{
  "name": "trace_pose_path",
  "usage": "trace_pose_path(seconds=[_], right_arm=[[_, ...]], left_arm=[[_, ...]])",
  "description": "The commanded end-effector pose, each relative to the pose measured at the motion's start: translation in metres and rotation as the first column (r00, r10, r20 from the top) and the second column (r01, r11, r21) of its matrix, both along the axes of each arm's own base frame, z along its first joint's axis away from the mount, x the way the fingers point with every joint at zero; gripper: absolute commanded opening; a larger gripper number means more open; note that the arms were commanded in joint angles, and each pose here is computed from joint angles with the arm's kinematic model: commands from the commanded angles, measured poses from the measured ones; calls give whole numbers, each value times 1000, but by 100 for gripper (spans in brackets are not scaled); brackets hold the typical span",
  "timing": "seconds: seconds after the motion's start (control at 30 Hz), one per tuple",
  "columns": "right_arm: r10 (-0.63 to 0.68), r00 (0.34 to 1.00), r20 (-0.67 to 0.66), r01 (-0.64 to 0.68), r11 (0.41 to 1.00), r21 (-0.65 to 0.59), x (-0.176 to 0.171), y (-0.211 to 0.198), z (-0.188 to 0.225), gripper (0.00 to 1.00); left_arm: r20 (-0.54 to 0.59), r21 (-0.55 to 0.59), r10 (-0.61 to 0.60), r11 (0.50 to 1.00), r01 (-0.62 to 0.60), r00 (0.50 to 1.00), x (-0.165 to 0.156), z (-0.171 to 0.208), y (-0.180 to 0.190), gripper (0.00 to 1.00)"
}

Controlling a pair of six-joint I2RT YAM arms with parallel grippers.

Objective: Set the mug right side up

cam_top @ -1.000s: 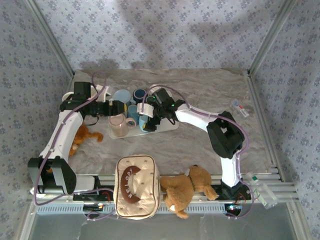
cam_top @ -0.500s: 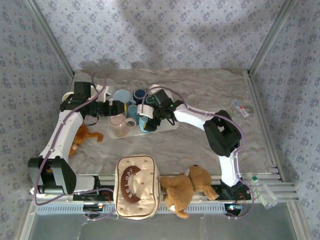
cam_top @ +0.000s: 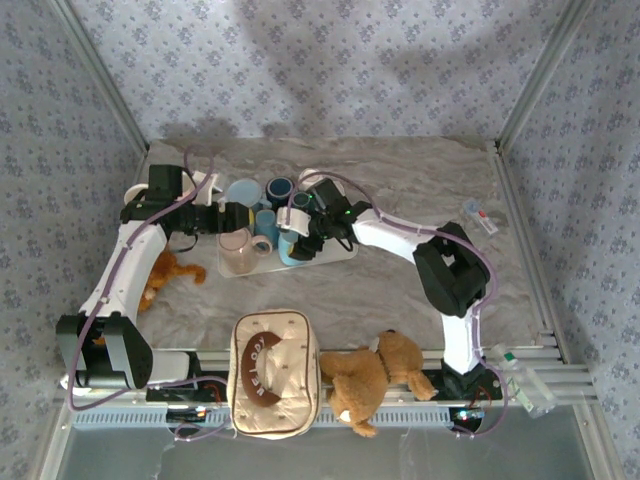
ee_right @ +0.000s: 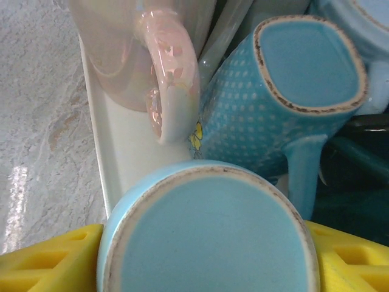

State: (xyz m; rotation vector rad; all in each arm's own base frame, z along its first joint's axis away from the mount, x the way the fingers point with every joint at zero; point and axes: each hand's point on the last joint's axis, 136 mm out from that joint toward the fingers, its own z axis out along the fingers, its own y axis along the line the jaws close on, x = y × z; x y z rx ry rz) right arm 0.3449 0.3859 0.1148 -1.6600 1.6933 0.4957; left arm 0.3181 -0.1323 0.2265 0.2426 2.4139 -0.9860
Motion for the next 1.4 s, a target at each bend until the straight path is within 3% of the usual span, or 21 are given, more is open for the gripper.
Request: trace_pose_path(seconds=[0.0, 0.27, 0.47, 0.57, 0.7, 0.93, 1.1, 1.23, 1.37], right_arm=[[-11, 1000, 19, 9, 993, 114, -13, 3, 50, 68], [-86, 994, 67, 69, 972, 225, -24, -12, 99, 67], [-187, 982, 38, 159, 911, 380, -32, -30, 157, 66], [-229, 973, -17, 207, 843, 496, -35, -44, 181, 65], [-280, 952, -123, 291, 708, 643, -33, -65, 225, 60], [-309, 910, -276, 406, 531, 744, -35, -92, 273, 55], [-255, 862, -438, 506, 418, 754, -32, -106, 293, 51], [-145, 804, -576, 580, 401, 709, -27, -109, 299, 52], [-125, 771, -624, 617, 386, 685, -22, -111, 298, 51]], left_arm=[[1, -38, -16, 999, 16, 1000, -3, 4, -4, 71], [31, -77, -28, 997, 30, 999, -3, 11, -9, 71], [70, -148, -62, 986, 72, 996, -8, 23, -17, 71], [99, -174, -75, 981, 92, 992, -10, 31, -21, 71], [130, -208, -99, 970, 125, 987, -14, 41, -28, 72], [183, -270, -122, 948, 170, 975, -19, 57, -35, 71], [264, -313, -113, 929, 196, 958, -22, 79, -44, 73], [351, -348, -94, 911, 223, 932, -28, 105, -53, 74], [462, -351, -48, 907, 233, 886, -38, 133, -58, 75]])
